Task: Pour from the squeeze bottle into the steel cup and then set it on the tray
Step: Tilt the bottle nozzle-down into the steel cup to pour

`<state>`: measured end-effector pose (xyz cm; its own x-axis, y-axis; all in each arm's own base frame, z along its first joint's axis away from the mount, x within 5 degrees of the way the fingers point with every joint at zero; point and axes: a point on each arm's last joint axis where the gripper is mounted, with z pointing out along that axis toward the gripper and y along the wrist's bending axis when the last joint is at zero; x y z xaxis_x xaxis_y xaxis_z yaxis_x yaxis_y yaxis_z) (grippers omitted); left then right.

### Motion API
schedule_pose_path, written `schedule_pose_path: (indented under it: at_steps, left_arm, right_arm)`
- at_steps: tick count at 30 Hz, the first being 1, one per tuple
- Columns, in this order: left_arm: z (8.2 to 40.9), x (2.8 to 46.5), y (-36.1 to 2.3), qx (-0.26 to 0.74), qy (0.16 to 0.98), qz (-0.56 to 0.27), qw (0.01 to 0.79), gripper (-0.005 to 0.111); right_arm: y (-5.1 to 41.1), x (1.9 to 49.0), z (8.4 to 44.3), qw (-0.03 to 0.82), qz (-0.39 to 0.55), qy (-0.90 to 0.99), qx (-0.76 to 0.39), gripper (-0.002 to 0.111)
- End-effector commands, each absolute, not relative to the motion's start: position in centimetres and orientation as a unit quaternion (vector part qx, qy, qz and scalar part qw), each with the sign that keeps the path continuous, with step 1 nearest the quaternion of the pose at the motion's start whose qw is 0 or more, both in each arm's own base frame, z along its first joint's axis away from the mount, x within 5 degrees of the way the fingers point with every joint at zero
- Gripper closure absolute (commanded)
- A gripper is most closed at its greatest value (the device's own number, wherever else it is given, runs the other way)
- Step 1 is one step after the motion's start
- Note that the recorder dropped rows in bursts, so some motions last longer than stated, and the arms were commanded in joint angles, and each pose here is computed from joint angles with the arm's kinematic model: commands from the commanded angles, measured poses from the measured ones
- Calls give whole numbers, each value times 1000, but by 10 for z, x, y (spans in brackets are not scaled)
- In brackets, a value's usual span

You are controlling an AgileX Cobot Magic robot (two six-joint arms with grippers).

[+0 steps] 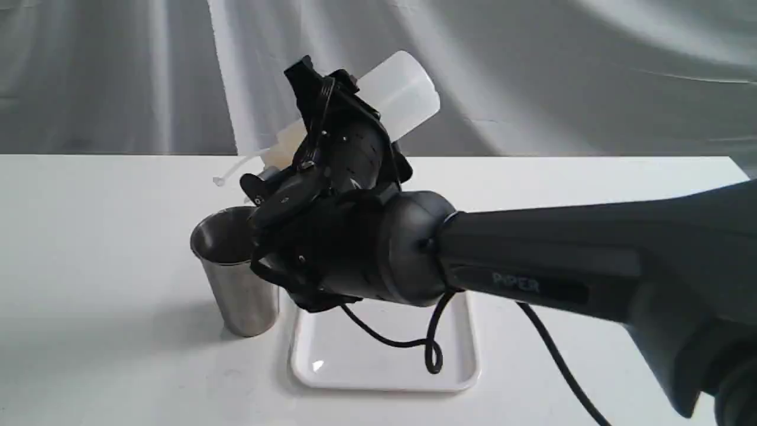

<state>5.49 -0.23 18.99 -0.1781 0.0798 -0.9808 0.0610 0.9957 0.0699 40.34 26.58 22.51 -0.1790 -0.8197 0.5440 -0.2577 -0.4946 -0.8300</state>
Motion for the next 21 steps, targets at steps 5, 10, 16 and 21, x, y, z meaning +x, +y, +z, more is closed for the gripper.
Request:
schedule_pose_path:
  at_steps: [5, 10, 16, 21]
  left_arm:
    - [189, 55, -3, 47, 766, 4, 641, 107]
    - [189, 55, -3, 46, 766, 4, 641, 107]
    - [189, 55, -3, 46, 766, 4, 641, 107]
    - [189, 55, -3, 47, 766, 5, 641, 107]
  right_arm:
    - [266, 402, 236, 304, -608, 503, -534, 102]
    - [266, 402, 236, 327, -594, 527, -513, 102]
    - [266, 402, 236, 347, -583, 543, -495, 102]
    - [266, 402, 234, 362, -564, 569, -476, 102]
